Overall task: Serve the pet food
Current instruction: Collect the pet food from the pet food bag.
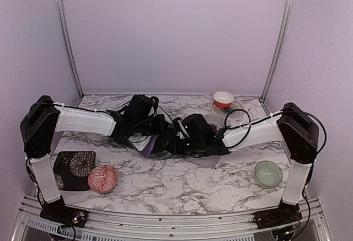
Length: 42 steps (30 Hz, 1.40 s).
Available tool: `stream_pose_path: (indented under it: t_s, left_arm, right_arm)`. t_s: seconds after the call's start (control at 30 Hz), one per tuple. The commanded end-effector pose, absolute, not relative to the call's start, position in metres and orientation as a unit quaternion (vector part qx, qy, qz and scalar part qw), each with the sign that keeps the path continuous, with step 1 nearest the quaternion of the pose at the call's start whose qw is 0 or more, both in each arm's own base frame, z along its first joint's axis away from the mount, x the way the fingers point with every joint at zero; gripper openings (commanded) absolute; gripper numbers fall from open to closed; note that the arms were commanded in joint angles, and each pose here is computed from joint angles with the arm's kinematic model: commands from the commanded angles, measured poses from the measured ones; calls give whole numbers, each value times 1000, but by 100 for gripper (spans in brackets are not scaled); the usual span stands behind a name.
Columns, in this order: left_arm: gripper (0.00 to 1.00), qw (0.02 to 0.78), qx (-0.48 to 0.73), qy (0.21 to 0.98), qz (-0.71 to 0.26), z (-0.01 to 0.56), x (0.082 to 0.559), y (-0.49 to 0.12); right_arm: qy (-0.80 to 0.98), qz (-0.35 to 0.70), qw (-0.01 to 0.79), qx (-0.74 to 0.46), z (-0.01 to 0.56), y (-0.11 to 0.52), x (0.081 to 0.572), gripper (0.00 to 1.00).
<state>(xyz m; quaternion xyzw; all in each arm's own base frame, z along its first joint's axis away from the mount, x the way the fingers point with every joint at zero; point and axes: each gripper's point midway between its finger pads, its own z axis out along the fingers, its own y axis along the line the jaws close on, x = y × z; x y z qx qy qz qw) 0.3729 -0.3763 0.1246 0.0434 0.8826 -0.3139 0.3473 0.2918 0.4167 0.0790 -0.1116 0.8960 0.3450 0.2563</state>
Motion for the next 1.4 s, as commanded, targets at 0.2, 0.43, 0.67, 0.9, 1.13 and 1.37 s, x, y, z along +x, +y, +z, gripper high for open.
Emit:
stream_pose_path:
  t_s: [0.2,0.43,0.67,0.9,1.13,1.37]
  left_arm:
    - [0,348,50,875,-334,134,365,-379]
    - [0,349,49,873,-338,137,363,-378]
    - [0,348,49,873,-338,137,362,-377]
    - [0,346,52,872,-342,137,361,-379]
    - [0,344,56,871,-346,138,360,-380]
    - [0,341,56,871,-349,139,360,-380]
  right_arm:
    - [919,335,182,-102,21,398,268,0]
    - [918,342,184,-82,18,397,274,0]
    - [910,363,189,-68,16,401,284,0]
    - [901,383,193,-72,16,409,288,0]
    - [885,416,196,-77,19,413,289,0]
    - [867,448,203,-86,26,416,287,0]
